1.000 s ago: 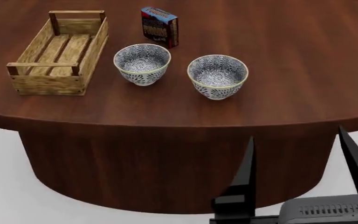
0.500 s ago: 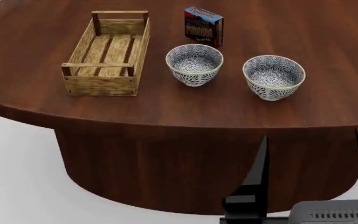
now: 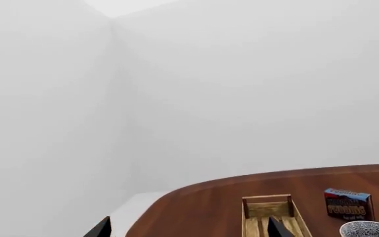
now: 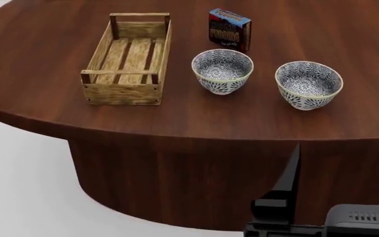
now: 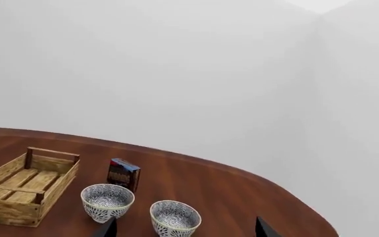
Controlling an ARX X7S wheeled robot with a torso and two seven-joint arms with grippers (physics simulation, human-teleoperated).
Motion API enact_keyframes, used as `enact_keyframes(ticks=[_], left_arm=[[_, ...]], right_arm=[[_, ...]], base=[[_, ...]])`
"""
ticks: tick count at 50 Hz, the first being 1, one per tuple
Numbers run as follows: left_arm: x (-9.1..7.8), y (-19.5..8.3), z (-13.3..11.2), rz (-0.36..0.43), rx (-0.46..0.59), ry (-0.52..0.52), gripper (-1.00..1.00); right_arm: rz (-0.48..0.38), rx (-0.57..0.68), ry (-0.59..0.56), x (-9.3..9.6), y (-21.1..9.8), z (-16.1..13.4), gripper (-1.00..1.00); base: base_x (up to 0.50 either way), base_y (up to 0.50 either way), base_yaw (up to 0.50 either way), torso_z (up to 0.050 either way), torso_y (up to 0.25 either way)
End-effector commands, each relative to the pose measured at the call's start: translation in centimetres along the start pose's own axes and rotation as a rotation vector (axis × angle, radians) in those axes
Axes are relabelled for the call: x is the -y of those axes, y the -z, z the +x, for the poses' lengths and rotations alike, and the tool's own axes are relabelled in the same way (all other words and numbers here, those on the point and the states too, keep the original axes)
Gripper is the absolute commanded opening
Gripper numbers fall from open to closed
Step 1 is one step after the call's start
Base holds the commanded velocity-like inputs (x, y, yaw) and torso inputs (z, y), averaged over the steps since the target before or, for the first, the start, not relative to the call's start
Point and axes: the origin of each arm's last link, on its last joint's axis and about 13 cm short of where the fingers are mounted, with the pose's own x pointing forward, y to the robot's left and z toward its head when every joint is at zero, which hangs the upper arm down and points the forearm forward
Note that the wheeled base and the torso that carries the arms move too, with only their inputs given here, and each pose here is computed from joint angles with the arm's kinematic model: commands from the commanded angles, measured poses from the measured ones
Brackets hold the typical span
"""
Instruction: Stack the left bowl on the right bowl and place them in the tray.
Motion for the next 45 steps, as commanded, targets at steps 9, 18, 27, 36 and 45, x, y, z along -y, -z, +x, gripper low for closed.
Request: enact_keyframes(ticks=[9, 18, 27, 36, 45], left_arm=[[0.02, -0.2, -0.22, -0.025, 0.01, 0.014, 1.0], [-0.01, -0.22, -0.18, -0.042, 0.015, 0.008, 1.0], [0.0, -0.15, -0.2, -0.031, 0.019, 0.009, 1.0], [0.02, -0.01, -0.18, -0.027, 0.019, 0.01, 1.0], [0.14, -0.16, -0.2, -0.03, 0.019, 0.011, 1.0]], right_arm=[[0.001, -0.012, 0.018, -0.07, 0.06, 0.15, 1.0], [-0.012, -0.02, 0.014, -0.16, 0.24, 0.19, 1.0], [-0.041, -0.022, 0.01, -0.34, 0.36, 0.24, 1.0], [-0.049, -0.028, 0.007, -0.36, 0.42, 0.23, 1.0], [-0.049, -0.033, 0.009, -0.38, 0.54, 0.24, 1.0]], base=[[0.5, 0.0, 0.0, 0.0, 0.0], [0.5, 0.0, 0.0, 0.0, 0.0], [0.5, 0.0, 0.0, 0.0, 0.002], [0.5, 0.0, 0.0, 0.0, 0.0], [0.5, 0.0, 0.0, 0.0, 0.001]])
